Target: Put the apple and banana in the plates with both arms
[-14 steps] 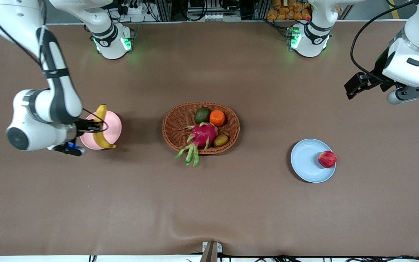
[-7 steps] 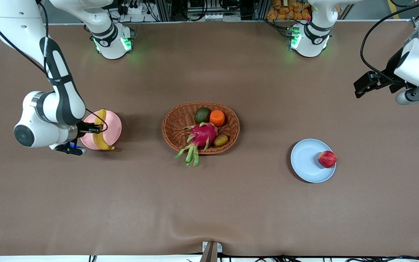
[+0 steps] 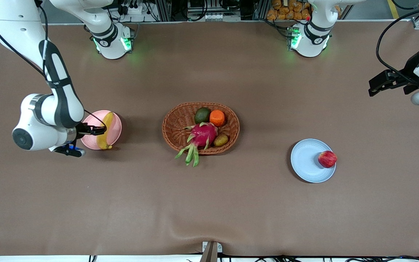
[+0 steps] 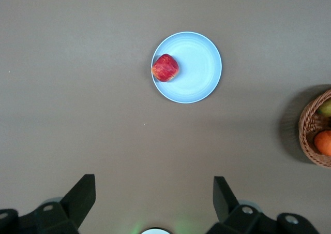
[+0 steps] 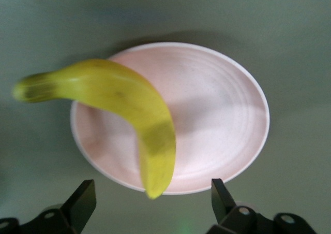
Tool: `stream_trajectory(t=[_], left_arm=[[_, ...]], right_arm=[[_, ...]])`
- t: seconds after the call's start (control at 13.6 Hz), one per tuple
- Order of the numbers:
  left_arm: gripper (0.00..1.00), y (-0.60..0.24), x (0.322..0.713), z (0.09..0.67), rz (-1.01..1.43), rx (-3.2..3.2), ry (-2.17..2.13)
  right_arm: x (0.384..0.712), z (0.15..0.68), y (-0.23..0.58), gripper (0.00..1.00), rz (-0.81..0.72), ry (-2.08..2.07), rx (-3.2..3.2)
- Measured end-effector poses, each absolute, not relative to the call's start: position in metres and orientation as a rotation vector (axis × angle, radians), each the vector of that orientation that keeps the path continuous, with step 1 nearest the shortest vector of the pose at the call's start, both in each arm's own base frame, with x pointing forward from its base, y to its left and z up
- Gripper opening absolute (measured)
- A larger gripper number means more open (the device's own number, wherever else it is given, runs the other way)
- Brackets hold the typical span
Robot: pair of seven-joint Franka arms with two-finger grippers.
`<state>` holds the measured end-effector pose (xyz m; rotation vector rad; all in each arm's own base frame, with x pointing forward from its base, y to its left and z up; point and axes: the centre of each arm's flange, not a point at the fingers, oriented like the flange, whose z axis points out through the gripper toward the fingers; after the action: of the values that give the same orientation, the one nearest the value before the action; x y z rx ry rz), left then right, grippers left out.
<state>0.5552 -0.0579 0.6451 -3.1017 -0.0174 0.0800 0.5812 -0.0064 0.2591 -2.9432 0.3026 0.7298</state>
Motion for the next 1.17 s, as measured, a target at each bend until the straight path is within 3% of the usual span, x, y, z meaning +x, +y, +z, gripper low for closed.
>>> stream_trajectory(t=[0.29,0.51,0.73,0.95,1.17], left_arm=[[1.0,-0.072,0.551,0.644,0.086,-3.102,0.033],[1.0,-0.074,0.544,0.651,0.074,-3.126,0.034],[1.0,-0.073,0.534,0.653,0.061,-3.124,0.031],[1.0,-0.068,0.527,0.653,0.06,-3.122,0.016],[1.0,-0.056,0.528,0.653,0.061,-3.123,-0.019]], right_arm=[[0.639,0.397,0.015,1.0,0.556,0.192,-2.969],[0.652,0.501,0.033,1.0,0.404,0.104,-2.99],[0.631,0.599,0.064,1.0,0.288,0.014,-3.012],[0.583,0.685,0.045,1.0,0.132,0.031,-3.014],[0.549,0.699,0.022,1.0,0.127,0.08,-3.031]])
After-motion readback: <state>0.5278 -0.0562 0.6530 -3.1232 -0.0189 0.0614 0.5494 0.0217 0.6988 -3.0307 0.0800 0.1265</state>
